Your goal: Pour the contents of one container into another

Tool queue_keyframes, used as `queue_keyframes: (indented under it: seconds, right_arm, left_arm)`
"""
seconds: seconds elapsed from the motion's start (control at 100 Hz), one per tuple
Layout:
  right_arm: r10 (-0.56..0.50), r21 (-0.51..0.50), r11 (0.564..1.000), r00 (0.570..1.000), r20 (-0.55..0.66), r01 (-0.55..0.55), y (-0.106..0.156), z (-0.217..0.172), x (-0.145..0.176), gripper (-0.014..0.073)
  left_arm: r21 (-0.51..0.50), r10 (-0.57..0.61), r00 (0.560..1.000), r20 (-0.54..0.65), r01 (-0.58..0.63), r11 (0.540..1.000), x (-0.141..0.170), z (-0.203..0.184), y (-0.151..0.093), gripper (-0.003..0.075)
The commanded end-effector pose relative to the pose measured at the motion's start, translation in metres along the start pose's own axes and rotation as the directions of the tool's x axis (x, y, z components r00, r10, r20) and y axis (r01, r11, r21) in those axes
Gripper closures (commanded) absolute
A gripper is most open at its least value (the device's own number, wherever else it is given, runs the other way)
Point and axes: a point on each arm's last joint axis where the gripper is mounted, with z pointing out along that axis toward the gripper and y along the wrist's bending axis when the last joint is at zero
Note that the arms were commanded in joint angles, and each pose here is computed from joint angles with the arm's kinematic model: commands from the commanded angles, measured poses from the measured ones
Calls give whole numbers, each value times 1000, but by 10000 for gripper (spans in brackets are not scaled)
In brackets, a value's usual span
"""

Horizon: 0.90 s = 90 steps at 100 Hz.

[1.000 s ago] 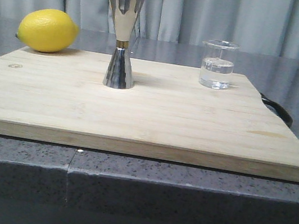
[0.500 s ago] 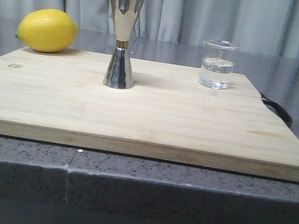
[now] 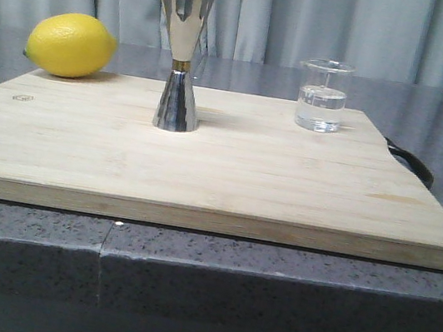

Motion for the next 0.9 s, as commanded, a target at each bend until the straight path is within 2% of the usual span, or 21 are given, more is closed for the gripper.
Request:
queue_keyframes:
  seconds: [0.0,0.24,0.29,0.37,0.41,0.49,0.54,0.59,0.71,0.89]
  right_arm:
    - [-8,-2,1000,996,84,8,0,-1,-2,670]
    - [22,-6,1000,995,102,-21,1,-1,-4,670]
    - [43,-10,999,990,132,-42,1,-1,-6,670]
    - [65,-17,998,976,207,-63,1,-2,-13,670]
    - [116,-28,993,963,244,-113,0,-3,-17,670]
    - [314,-80,949,902,295,-304,-1,-5,-24,670]
    - [394,-102,919,871,295,-381,-2,-6,-28,670]
    - [421,-112,907,859,290,-407,-2,-7,-34,670]
    - [425,-108,905,872,242,-411,-1,-12,-56,670]
    - [407,-59,913,911,60,-404,1,-13,-98,670]
  left_arm:
    - [11,-11,998,61,11,1000,4,0,0,740]
    - [12,-13,998,68,12,1000,3,0,0,740]
    - [17,-37,996,82,36,999,2,0,0,740]
    - [36,-137,982,132,134,990,-3,-1,0,740]
    - [47,-196,967,161,191,980,-6,-1,0,740]
    - [69,-315,929,196,307,949,-13,-3,0,740]
    - [78,-325,926,193,315,946,-18,-4,-1,740]
    - [85,-325,928,180,314,945,-26,-6,-3,740]
    - [108,-319,937,143,305,946,-53,-13,-10,740]
    - [104,-238,971,-2,237,966,-92,-10,-21,740]
